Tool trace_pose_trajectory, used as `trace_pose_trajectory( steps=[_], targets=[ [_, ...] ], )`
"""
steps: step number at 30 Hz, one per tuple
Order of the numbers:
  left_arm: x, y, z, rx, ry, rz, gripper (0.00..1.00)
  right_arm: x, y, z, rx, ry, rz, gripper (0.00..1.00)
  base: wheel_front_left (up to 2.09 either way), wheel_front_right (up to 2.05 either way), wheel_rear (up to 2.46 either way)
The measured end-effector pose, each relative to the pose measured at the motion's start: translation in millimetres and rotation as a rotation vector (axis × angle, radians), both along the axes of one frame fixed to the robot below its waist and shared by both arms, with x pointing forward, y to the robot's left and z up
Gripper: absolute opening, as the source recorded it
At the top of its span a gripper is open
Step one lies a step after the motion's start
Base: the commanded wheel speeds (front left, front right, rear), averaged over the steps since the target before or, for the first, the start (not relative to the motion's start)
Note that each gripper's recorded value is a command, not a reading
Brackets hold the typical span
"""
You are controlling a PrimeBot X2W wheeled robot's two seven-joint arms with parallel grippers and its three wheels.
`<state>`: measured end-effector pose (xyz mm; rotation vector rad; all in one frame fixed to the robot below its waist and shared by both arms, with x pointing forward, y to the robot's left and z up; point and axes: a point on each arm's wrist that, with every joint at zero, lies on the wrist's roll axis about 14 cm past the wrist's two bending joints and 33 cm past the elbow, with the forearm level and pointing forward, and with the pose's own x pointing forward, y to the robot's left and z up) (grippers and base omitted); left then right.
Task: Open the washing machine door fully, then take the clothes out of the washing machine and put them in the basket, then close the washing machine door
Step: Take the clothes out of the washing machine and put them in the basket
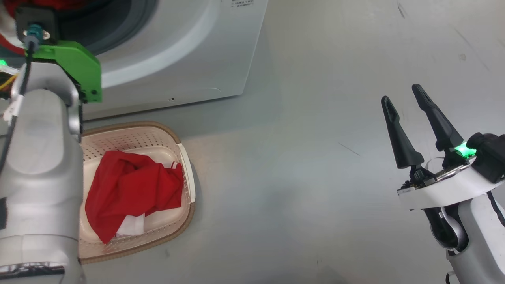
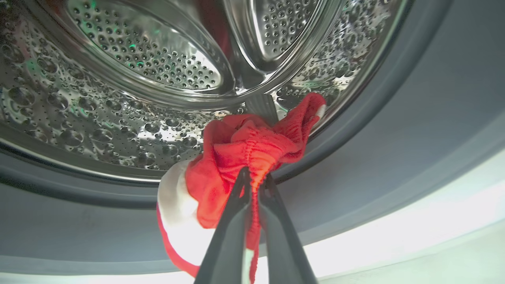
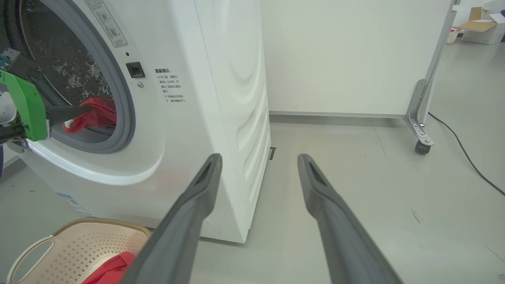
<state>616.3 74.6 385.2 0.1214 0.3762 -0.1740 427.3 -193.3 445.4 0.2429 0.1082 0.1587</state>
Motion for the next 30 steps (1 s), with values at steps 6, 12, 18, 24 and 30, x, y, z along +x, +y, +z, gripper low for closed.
trace_pose_trajectory(
  steps=[6,12,18,24,30],
  targets=[
    [-24.9,-16.1,20.4,-0.056,-0.057,-0.054,0.00,-9.9,5.7,6.5,-0.007,-0.011,0.019,1.00,0.00,0.00,0.00],
    [-50.2,-4.7,32.7,-0.048,-0.099,-0.079,0.00,-16.3,16.6,17.6,-0.004,-0.041,0.049,1.00,0.00,0.00,0.00],
    [-70.6,12.6,55.7,-0.062,-0.185,-0.060,0.00,-25.4,29.1,25.3,0.005,-0.059,0.081,1.00,0.00,0.00,0.00],
    [-84.6,30.8,92.8,-0.105,-0.304,-0.016,0.00,-34.6,43.0,33.7,0.019,-0.080,0.111,1.00,0.00,0.00,0.00],
    [-103.2,44.8,107.0,-0.150,-0.332,0.024,0.00,-43.2,55.5,40.6,0.031,-0.098,0.137,1.00,0.00,0.00,0.00]
  ],
)
